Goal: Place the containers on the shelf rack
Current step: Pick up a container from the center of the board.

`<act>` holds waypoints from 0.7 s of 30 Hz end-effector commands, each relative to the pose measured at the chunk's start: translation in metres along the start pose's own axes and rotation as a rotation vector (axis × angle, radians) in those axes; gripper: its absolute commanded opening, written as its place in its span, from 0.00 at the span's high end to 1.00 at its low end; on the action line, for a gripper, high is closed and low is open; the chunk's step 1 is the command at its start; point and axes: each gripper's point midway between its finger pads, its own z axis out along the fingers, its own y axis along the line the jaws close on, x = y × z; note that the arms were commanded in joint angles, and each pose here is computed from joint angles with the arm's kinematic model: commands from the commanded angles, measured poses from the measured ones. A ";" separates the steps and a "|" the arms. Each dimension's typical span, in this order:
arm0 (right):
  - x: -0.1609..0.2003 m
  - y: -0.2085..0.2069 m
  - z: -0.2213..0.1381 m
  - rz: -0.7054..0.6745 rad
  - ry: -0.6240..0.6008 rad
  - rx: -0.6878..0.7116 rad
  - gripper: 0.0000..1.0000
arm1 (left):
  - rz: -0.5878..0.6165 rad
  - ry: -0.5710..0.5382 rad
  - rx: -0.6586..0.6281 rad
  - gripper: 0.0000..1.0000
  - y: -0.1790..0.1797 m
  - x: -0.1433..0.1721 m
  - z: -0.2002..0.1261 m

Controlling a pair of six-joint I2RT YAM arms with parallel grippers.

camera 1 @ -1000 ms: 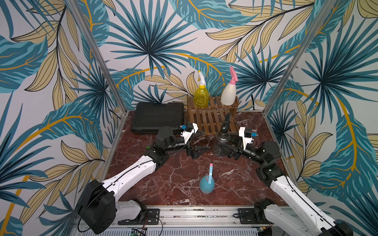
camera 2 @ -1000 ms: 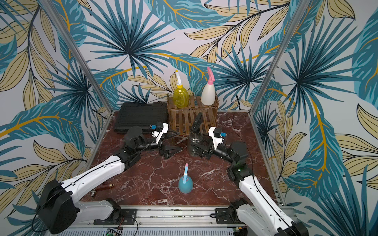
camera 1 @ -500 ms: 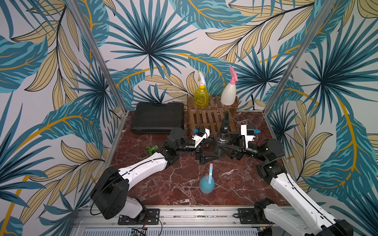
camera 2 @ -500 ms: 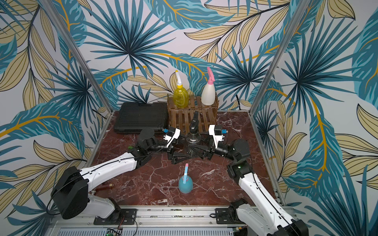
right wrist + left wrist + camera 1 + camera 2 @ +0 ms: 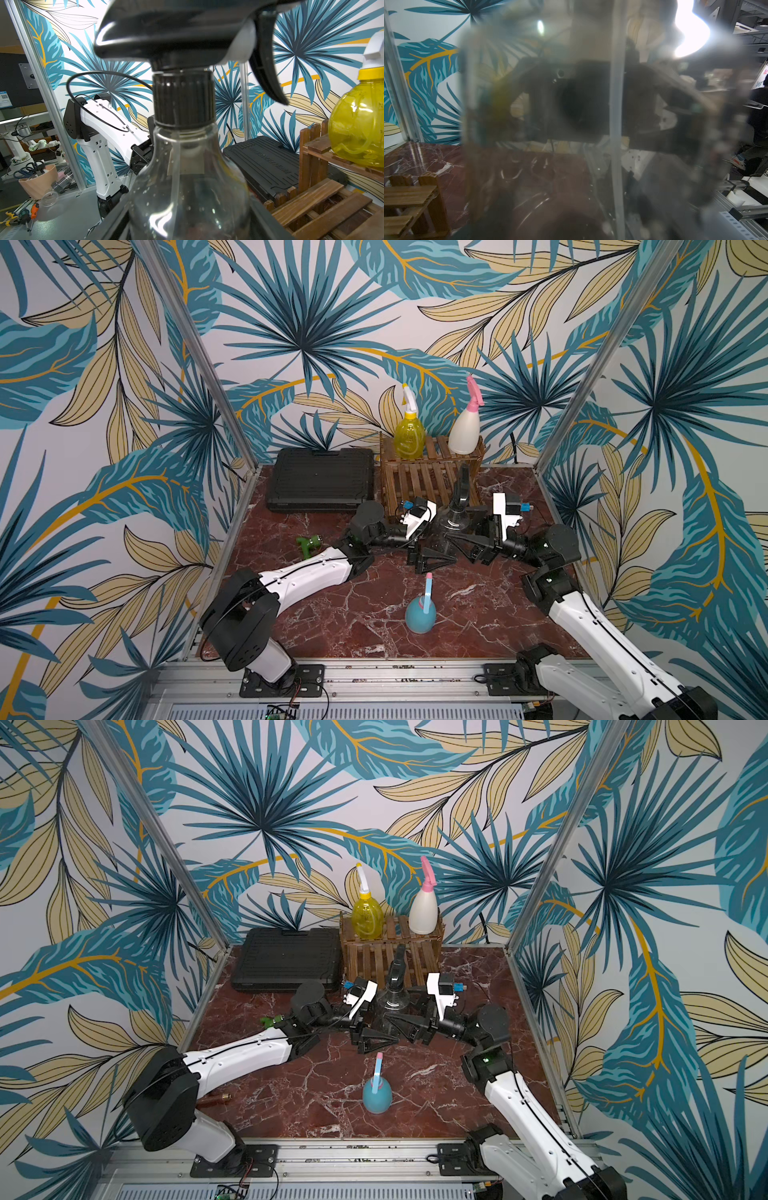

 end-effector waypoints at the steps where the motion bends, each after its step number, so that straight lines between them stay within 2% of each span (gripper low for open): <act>1: -0.004 0.002 -0.002 -0.026 -0.026 -0.002 0.59 | 0.045 -0.034 0.001 0.10 -0.001 -0.016 0.002; 5: 0.000 0.000 -0.002 -0.019 -0.020 0.004 0.59 | 0.047 -0.038 -0.005 0.17 0.000 -0.016 0.002; 8: 0.002 -0.002 -0.004 -0.023 -0.021 0.023 0.53 | 0.048 -0.043 -0.027 0.23 0.004 -0.015 0.002; 9: 0.001 -0.003 -0.004 -0.027 -0.023 0.036 0.49 | 0.047 -0.045 -0.041 0.24 0.006 -0.015 0.001; 14: 0.000 -0.012 -0.010 -0.046 -0.026 0.122 0.10 | 0.031 -0.058 -0.154 0.34 0.023 -0.010 -0.003; 15: 0.000 -0.013 -0.011 -0.046 -0.025 0.141 0.06 | 0.029 -0.061 -0.184 0.35 0.028 -0.010 -0.005; 18: -0.003 -0.017 -0.016 -0.061 -0.033 0.194 0.01 | 0.032 -0.069 -0.303 0.35 0.044 -0.008 -0.013; 21: -0.007 -0.021 -0.021 -0.064 -0.042 0.248 0.01 | 0.041 -0.079 -0.426 0.37 0.059 -0.008 -0.024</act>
